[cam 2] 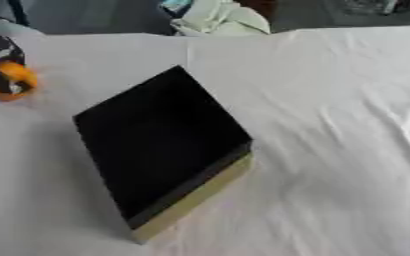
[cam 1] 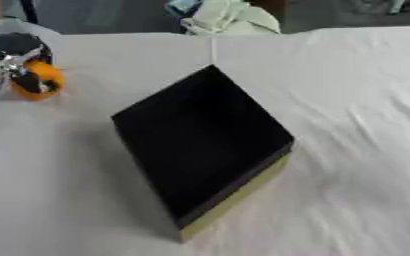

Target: Pick up objects on the table and place them in the box.

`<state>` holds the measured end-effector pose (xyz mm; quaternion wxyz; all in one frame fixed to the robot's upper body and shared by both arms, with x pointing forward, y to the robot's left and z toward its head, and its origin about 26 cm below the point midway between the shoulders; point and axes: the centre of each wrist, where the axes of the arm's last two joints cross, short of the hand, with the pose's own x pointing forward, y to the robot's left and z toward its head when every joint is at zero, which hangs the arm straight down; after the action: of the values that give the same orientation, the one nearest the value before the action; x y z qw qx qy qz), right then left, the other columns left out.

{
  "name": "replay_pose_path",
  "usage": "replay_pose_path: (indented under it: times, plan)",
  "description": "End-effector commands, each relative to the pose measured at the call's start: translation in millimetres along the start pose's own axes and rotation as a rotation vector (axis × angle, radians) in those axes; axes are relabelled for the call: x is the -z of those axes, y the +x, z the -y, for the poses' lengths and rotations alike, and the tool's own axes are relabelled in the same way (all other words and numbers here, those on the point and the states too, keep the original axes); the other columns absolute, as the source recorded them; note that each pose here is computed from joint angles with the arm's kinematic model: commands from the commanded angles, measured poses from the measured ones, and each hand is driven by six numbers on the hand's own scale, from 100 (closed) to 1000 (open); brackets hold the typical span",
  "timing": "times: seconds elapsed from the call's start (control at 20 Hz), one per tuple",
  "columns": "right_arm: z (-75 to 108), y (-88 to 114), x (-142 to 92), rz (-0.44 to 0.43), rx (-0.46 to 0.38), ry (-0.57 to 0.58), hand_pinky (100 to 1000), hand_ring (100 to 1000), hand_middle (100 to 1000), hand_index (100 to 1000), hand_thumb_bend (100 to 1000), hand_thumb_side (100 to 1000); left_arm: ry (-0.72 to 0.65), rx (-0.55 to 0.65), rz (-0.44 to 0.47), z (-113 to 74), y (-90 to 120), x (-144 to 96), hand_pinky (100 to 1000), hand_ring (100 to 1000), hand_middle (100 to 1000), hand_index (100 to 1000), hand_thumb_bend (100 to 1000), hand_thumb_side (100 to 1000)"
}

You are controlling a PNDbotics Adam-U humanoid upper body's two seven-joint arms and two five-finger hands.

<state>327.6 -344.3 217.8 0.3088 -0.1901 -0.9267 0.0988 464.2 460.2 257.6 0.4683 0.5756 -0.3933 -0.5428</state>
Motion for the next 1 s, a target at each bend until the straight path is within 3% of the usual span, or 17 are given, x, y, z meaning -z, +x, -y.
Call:
replay_pose_path:
  times: [0.05,1.0]
  plan:
    - [5.1,3.8,3.7,0.019,-0.01,0.003,676,561,607,819,100,867,0.047,0.017,-0.013,-14.7,-10.6,-3.7,123,366,410,455,623,100]
    - [2.3,5.7,0.6,0.009,-0.002,0.015,677,564,606,819,100,851,0.185,0.039,0.112,-54.3,-16.2,-12.5,100,295,347,390,669,100]
